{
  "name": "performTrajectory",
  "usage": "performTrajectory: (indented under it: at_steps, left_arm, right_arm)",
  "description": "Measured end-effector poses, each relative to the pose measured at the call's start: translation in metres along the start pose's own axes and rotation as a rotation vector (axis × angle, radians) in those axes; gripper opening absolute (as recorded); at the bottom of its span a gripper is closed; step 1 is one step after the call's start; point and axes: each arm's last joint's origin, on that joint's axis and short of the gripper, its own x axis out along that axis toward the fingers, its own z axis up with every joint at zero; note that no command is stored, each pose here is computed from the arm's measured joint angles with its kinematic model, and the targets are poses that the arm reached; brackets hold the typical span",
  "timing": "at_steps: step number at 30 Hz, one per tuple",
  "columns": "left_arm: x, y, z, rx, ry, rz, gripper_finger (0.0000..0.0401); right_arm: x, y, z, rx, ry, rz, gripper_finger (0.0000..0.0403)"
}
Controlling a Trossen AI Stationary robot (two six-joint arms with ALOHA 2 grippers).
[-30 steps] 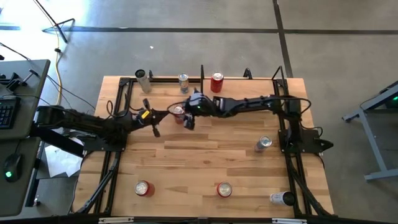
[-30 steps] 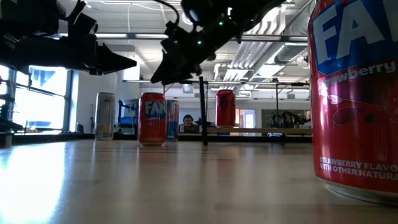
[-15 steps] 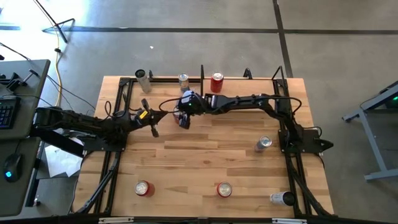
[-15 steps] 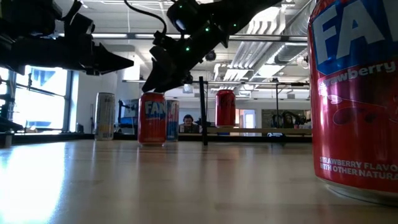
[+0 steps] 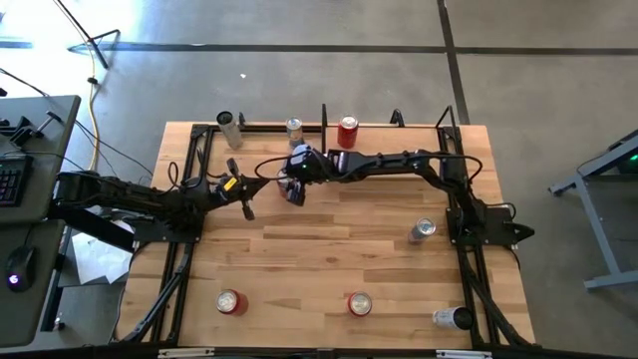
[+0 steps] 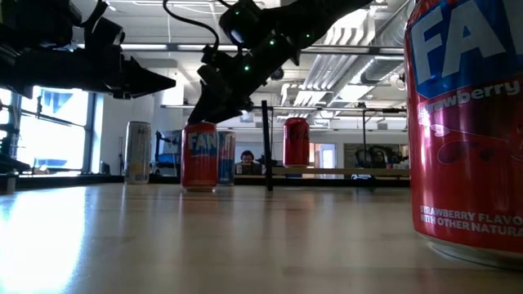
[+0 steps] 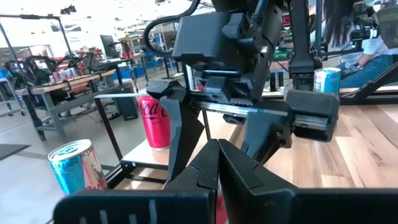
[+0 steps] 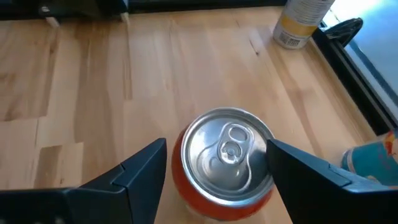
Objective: Place canned beverage on shelf
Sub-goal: Put the top red soda can on the shelf
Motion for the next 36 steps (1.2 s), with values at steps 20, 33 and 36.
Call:
performTrajectory:
  at_steps: [20,33,36]
  left_arm:
    - [0.0,0.0,-0.001,0.003,0.009,-0.001,0.0]
    - [0.0,0.0,-0.002,0.005,0.017,-0.003,0.0]
    - [0.0,0.0,-0.002,0.005,0.017,-0.003,0.0]
  right_arm:
    - [0.003,0.01,-0.001,-0.003,-0.001,-0.02,0.0237]
    - [-0.026,0.012,0.018,-0.049,0.082,-0.029,0.0268]
    - [-0.03,0.007,0.026,-0.061,0.07,-0.016,0.0272]
